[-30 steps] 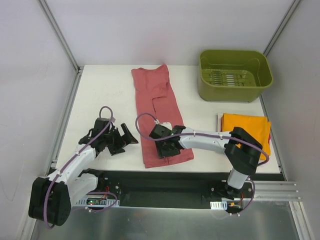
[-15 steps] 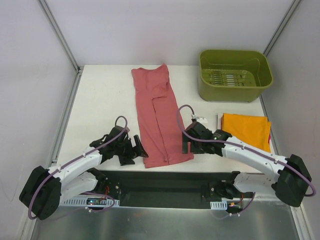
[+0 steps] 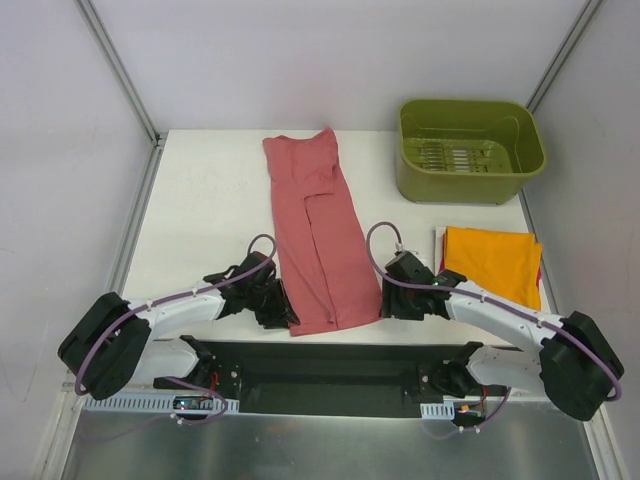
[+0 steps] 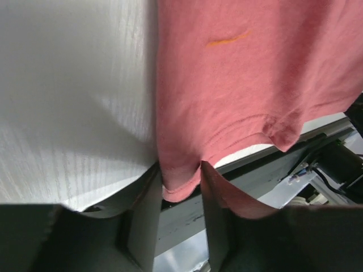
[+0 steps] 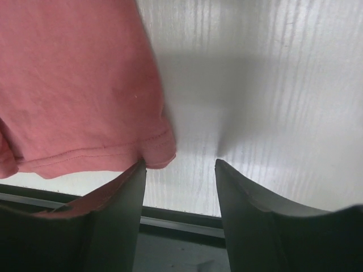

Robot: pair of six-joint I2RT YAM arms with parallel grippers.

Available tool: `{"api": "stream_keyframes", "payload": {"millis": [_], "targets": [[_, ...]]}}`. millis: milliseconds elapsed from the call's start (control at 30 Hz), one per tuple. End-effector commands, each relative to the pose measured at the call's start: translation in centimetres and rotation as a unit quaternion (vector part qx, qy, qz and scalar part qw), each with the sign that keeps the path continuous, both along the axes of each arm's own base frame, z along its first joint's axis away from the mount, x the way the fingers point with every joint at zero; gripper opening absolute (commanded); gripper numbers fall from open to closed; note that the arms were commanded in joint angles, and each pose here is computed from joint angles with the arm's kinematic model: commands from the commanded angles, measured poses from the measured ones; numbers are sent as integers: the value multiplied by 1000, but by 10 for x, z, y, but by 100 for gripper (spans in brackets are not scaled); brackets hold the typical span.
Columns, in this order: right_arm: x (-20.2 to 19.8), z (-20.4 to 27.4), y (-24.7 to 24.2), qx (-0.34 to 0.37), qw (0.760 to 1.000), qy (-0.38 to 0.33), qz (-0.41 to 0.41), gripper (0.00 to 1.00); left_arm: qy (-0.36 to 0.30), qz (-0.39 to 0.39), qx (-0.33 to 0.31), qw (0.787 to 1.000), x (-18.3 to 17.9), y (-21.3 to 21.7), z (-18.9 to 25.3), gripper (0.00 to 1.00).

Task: Fold and stack the t-shirts
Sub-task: Grab the bottom of the folded rectangular tshirt with both arms

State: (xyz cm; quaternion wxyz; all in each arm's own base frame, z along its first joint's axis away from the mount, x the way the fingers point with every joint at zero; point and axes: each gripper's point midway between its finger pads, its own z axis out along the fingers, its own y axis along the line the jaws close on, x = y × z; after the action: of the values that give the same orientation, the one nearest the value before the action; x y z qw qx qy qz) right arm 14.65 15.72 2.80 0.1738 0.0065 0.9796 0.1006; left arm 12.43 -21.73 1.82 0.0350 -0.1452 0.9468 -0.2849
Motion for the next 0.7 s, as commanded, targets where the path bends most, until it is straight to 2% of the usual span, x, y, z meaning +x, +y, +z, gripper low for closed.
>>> {"api": "stream_keyframes", "payload": {"millis": [0,67,167,267,367,433,533,667], "targets": [[8,-3,21,38,999,-1,17,53,9,5,48,999,-2,11,-17,30],[10,-7,26,39,999,5,24,43,10,3,50,999,-3,10,-17,25],[5,-10,38,60,997,25,44,31,7,4,49,999,-2,9,-16,22],[-3,-8,45,69,995,29,67,18,5,3,47,999,-3,8,-14,2],[-18,-2,52,74,992,29,100,10,7,-18,40,999,-11,7,-13,0],[-44,0,63,81,988,47,127,1,31,-30,42,998,-27,11,-15,0],[-74,-2,61,62,986,65,138,1,57,-31,53,996,-51,23,-17,0],[-97,6,57,47,984,62,158,1,31,-28,22,999,-62,30,4,0]]}}
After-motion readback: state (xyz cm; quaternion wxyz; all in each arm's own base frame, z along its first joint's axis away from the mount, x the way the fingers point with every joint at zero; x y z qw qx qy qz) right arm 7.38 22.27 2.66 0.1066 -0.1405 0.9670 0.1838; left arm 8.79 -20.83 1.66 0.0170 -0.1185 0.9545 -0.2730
